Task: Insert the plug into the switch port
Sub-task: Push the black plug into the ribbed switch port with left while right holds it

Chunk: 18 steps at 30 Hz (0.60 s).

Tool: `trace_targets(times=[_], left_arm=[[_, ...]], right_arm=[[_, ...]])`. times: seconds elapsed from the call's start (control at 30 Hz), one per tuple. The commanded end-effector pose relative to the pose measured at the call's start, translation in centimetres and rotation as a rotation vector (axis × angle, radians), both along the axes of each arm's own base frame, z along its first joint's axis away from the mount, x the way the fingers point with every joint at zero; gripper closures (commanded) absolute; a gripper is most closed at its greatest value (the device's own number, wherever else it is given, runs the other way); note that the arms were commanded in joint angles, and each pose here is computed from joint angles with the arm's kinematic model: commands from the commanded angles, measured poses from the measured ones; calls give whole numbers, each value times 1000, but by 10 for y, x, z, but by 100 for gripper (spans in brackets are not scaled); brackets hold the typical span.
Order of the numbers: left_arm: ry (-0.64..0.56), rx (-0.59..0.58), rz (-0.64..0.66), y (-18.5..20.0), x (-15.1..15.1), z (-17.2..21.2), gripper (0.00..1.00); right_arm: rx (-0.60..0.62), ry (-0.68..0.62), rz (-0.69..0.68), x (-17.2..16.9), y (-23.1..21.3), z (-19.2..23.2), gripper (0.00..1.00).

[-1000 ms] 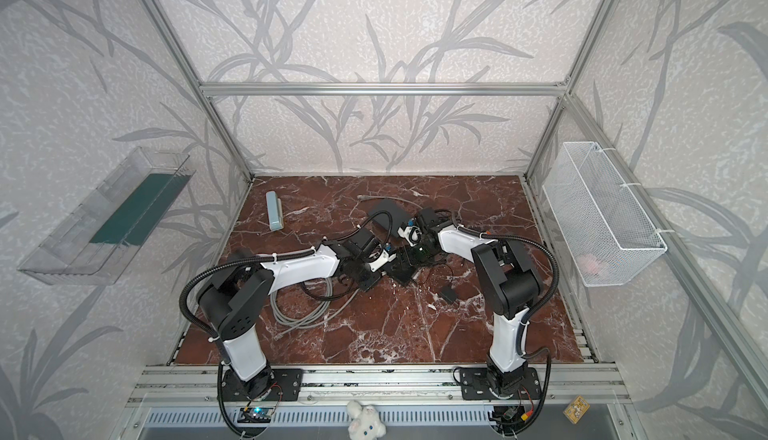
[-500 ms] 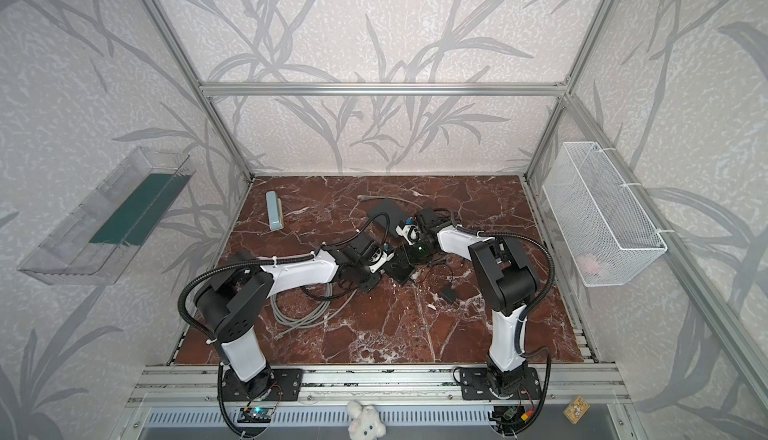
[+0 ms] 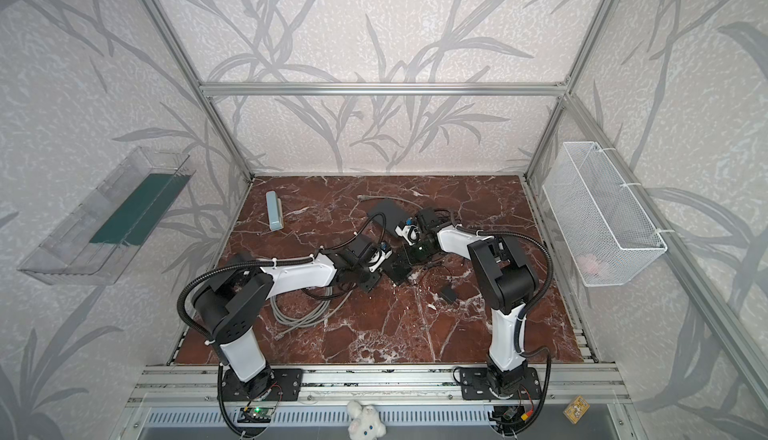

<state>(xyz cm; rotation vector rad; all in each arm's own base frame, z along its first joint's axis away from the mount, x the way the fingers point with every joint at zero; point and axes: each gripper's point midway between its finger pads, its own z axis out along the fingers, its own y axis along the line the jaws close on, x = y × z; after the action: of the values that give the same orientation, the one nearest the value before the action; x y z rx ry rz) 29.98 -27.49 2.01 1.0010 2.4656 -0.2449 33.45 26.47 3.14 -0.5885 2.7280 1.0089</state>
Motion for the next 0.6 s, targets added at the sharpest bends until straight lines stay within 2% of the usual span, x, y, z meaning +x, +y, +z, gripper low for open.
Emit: trace_targets(times=[0.0, 0.13, 0.23, 0.4, 0.57], left_arm=[[-77, -74, -15, -13, 13, 15, 95], [-79, -69, -8, -8, 16, 14, 95], [-68, -95, -24, -12, 15, 14, 95], [-63, -107, -48, -16, 14, 13, 95], [-90, -117, -49, -22, 23, 14, 96]], right_arm=[[24, 100, 36, -17, 7, -7, 45], [45, 91, -9, 2, 8, -4, 45], [40, 97, 8, 2, 14, -9, 48], [1, 147, 55, -14, 16, -31, 57], [-29, 187, 160, -49, 20, -41, 58]])
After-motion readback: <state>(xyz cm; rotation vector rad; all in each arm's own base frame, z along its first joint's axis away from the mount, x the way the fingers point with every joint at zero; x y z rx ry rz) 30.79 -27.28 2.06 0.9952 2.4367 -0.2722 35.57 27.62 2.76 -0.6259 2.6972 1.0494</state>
